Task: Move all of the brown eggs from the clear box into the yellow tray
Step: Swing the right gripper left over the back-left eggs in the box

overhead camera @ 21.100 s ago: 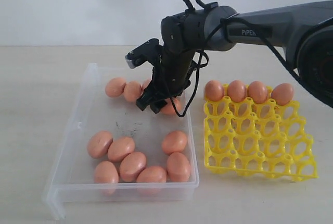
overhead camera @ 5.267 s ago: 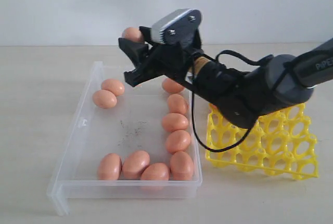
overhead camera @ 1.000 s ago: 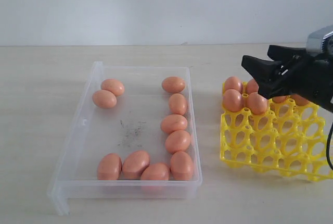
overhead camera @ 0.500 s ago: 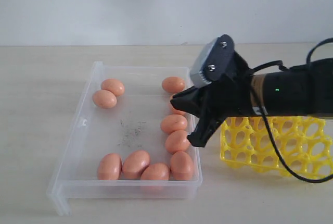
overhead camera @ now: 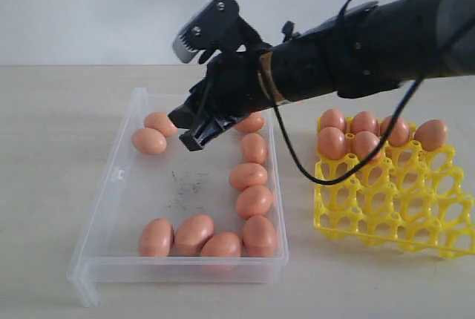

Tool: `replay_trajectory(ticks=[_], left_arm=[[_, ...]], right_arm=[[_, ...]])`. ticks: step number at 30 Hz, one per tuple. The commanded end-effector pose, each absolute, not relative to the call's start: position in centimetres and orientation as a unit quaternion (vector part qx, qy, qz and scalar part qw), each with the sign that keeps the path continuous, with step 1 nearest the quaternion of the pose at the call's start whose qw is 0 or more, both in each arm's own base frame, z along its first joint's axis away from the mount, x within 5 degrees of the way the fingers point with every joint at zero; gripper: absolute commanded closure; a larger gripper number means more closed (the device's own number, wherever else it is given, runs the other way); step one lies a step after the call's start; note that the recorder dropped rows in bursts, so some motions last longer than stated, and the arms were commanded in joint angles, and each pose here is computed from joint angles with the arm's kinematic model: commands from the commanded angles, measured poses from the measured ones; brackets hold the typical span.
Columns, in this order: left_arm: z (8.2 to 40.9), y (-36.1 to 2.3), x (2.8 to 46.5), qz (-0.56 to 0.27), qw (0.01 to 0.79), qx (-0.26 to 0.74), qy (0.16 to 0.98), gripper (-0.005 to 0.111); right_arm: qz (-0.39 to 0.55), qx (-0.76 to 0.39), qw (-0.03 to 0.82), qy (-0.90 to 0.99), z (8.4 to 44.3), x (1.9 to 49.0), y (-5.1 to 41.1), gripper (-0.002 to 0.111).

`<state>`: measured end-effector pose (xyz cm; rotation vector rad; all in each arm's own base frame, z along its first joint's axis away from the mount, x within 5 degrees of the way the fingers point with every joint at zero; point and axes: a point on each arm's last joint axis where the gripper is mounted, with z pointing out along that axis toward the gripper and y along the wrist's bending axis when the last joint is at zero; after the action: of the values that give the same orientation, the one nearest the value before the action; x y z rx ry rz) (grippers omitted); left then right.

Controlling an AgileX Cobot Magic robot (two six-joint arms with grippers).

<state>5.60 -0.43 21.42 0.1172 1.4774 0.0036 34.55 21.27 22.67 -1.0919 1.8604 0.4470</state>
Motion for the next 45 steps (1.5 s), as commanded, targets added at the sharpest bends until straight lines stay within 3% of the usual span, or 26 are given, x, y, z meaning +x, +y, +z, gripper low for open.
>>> replay_trajectory(ticks=[1,5,11,16,24,33,35,38,41,45], left_arm=[[21.3,-0.5,5.6,0.0,0.737,0.055,0.673,0.103],[21.3,-0.5,5.6,0.0,0.737,0.055,0.673,0.103],[21.3,-0.5,5.6,0.0,0.737,0.055,0.673,0.103],[21.3,-0.5,5.6,0.0,0.737,0.055,0.673,0.103],[21.3,-0.5,5.6,0.0,0.737,0.055,0.673,0.103],[21.3,-0.5,5.6,0.0,0.737,0.055,0.673,0.103],[21.3,-0.5,5.6,0.0,0.737,0.055,0.673,0.103],[21.3,-0.5,5.6,0.0,0.737,0.055,0.673,0.103],[21.3,-0.5,5.6,0.0,0.737,0.055,0.673,0.103],[21.3,-0.5,5.6,0.0,0.737,0.055,0.673,0.103]], right_arm=[[0.129,-0.465,0.476,0.735,22.5,36.0,23.8,0.077],[0.165,-0.46,0.493,0.72,22.8,37.0,25.0,0.088],[0.196,-0.495,0.535,0.655,24.1,37.2,26.2,0.088],[0.199,-0.493,0.532,0.658,22.3,38.3,26.2,0.088],[0.044,-0.51,0.574,0.639,19.5,39.8,26.1,0.088],[-0.049,-0.471,0.383,0.793,18.8,40.3,25.0,0.088],[-0.028,-0.49,0.37,0.789,19.4,39.7,25.9,0.091],[0.052,-0.518,0.354,0.777,19.6,38.1,27.9,0.108],[0.091,-0.557,0.337,0.753,20.5,37.8,28.4,0.108],[0.088,-0.543,0.387,0.741,22.0,38.8,28.7,0.108]])
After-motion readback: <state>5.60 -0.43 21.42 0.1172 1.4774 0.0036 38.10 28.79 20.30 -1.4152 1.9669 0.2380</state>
